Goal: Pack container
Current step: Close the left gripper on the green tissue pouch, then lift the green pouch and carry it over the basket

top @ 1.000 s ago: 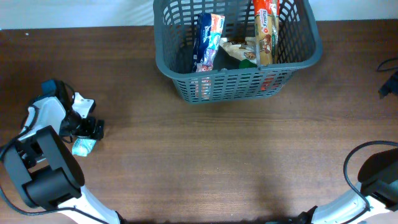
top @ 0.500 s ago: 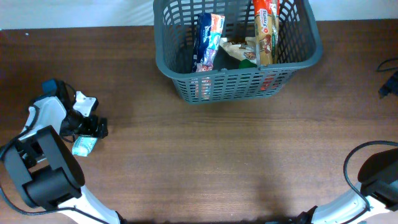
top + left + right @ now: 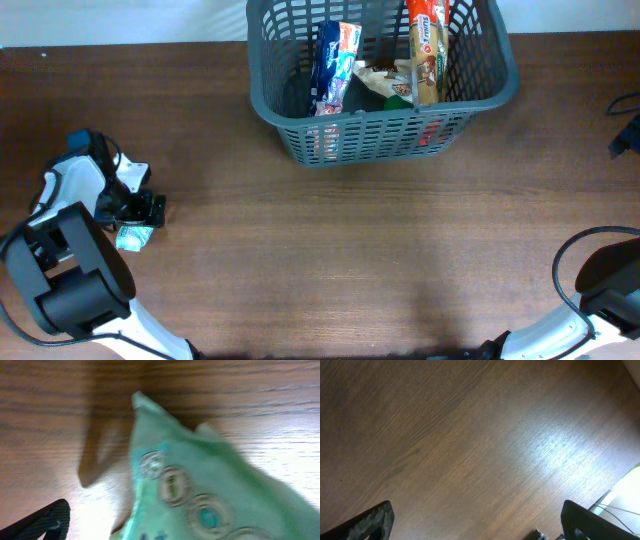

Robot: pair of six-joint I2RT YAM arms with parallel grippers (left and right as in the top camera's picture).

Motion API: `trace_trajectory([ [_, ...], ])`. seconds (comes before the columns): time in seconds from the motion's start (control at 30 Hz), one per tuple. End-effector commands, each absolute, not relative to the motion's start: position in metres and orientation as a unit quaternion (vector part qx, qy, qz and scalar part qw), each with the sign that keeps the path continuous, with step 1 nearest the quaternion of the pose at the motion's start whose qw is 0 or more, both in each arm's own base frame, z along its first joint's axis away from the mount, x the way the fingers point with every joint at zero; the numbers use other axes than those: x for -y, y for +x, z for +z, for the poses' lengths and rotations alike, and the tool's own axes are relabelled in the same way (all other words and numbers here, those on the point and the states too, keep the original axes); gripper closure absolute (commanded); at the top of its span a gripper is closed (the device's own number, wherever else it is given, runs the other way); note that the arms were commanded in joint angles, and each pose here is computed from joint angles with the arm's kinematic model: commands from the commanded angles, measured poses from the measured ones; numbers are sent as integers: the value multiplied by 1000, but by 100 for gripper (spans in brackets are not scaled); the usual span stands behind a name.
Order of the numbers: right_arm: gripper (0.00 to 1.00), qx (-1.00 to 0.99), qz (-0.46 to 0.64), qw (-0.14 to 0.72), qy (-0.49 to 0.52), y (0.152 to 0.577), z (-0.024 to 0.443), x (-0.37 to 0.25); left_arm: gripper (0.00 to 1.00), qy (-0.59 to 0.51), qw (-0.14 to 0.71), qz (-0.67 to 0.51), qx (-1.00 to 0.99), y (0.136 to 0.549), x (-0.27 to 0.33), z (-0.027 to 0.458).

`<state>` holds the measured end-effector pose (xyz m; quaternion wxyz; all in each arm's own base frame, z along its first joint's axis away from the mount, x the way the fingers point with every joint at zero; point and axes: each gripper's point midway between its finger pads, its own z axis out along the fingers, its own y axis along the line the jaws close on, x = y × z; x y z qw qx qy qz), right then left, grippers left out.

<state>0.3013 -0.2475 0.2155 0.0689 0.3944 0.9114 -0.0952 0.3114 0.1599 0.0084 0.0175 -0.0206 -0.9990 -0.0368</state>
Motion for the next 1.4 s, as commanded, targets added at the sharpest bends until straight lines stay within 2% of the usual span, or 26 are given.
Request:
trace_trajectory([
  [0.0, 1, -908, -101, 66, 402, 299, 214, 250, 1, -3, 32, -49, 998, 304, -169, 4],
  [0.67, 1, -908, -101, 66, 402, 299, 214, 250, 1, -2, 14, -45, 999, 312, -170, 4],
  [1.17, 1, -908, -101, 66, 402, 299, 214, 250, 0, -3, 42, -17, 999, 302, -159, -21],
  [1.2, 1, -908, -101, 66, 402, 299, 214, 250, 9, -3, 43, -17, 999, 302, -160, -21],
  [1.3, 1, -908, -101, 66, 402, 299, 214, 250, 63, -3, 38, -19, 999, 304, -161, -21],
  [1.37, 1, -908, -100, 66, 402, 299, 214, 250, 90, -3, 36, -20, 999, 305, -161, -21],
])
